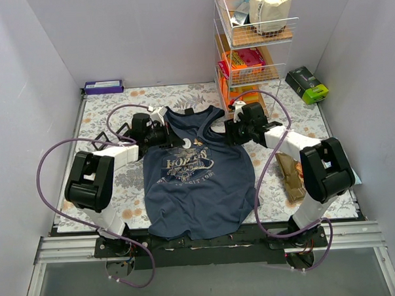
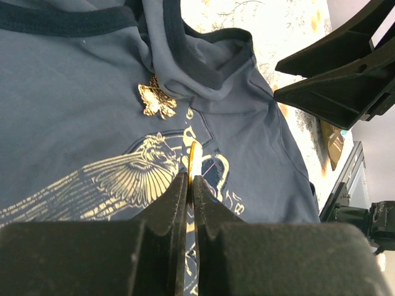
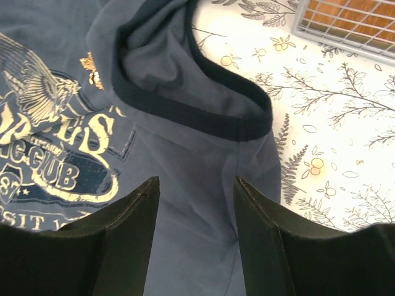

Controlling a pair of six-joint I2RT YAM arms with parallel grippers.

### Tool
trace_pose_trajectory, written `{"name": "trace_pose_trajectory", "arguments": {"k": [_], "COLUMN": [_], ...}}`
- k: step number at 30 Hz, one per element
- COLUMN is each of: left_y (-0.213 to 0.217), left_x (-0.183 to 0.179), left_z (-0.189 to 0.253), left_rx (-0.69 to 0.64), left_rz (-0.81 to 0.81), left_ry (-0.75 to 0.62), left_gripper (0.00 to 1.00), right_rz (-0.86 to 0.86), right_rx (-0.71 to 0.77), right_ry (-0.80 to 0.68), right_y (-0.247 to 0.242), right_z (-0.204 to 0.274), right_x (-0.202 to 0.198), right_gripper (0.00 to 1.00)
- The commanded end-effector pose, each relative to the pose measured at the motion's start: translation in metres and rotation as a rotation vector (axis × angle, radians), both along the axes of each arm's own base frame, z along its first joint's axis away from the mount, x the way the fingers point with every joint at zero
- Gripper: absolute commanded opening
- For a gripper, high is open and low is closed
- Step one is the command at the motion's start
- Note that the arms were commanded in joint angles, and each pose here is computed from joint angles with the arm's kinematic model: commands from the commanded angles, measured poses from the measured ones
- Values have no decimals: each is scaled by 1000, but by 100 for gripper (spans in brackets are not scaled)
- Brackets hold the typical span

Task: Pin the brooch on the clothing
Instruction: Adjust the clothes at the center of the board.

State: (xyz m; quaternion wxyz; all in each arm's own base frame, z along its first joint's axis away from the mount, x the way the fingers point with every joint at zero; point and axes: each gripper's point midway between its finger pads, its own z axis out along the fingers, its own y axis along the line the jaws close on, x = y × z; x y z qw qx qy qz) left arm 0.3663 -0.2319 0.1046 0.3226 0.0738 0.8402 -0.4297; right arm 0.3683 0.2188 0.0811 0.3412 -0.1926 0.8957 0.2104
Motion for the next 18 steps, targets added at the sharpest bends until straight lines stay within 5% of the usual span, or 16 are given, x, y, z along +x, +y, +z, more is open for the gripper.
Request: {"name": "trace_pose_trajectory", "arguments": {"k": [1,18], "left_y": [-5,26], "left_x": [24,22], "left_z": [17,-57], "left_rx": [-23,7], "left_rz": [-3,117], "left_ry": [-86,49], "left_gripper": [0,0], "right_rz": [-12,-56], "right_rx": [14,-49], "right_ry": [-101,-87], "right_y": [2,-7], "right_z": [21,-25], "right_x": [29,58], "right_gripper": [58,51]}}
